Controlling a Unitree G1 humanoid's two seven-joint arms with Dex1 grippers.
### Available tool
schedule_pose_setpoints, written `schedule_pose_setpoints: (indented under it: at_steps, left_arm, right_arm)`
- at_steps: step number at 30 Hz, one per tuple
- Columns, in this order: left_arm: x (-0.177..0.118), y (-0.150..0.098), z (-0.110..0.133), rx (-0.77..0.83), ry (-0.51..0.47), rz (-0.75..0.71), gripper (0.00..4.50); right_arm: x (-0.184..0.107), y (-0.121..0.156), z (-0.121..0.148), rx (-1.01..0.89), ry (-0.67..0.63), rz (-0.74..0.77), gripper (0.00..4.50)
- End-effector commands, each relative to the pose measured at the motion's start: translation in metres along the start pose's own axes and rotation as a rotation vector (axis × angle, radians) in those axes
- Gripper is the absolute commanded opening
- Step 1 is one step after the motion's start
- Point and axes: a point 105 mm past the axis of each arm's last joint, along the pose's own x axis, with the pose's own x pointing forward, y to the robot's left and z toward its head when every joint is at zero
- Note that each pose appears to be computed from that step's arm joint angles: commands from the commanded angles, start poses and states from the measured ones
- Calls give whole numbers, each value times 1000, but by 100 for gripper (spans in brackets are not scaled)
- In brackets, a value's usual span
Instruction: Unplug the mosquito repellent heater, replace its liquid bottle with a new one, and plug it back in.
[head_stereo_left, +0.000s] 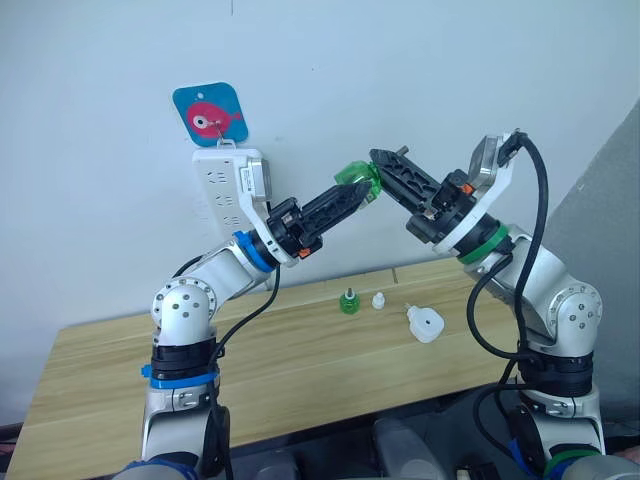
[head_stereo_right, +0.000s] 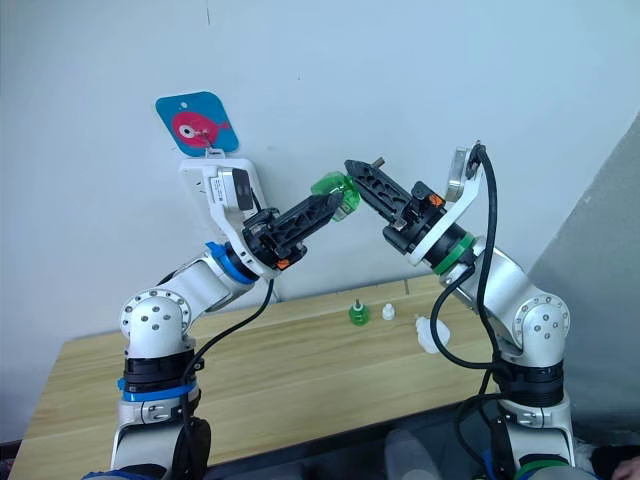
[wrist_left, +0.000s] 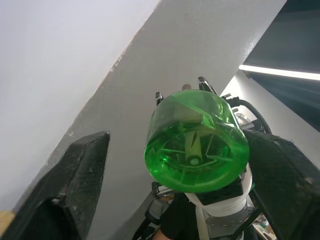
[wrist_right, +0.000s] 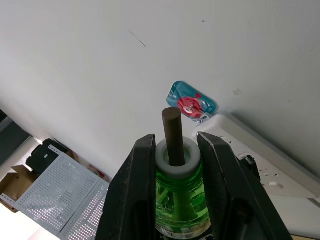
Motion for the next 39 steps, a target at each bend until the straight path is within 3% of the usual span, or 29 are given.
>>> schedule_pose_setpoints:
  at_steps: [1, 5, 15, 24, 29, 33, 38, 39]
  left_arm:
    - [6, -9, 12, 28, -44, -38, 327]
    - [8, -13, 12, 30, -40, -53, 227]
    - [6, -4, 9, 44, -28, -6, 228]
    - [-5, 8, 9, 29, -24, 38, 228]
    - [-24, 21, 10, 27, -10, 103, 228]
    - [-40, 26, 11, 55, 32, 135, 228]
    - [-51, 16, 5, 119, 135, 122, 228]
    - [-54, 13, 2, 133, 158, 118, 228]
  right_arm:
    - [2, 14, 1, -21, -1, 59, 86]
    - [1, 13, 1, -23, -1, 57, 86]
    - [0, 10, -2, -22, 5, 40, 86]
    - [-6, 9, 8, -88, -19, 11, 399]
    - [-40, -11, 15, -240, 14, -149, 400]
    - [-84, -47, 5, -504, 204, -415, 400]
    - [-116, -86, -9, -779, 515, -628, 400]
    - [-120, -92, -12, -811, 582, -646, 418]
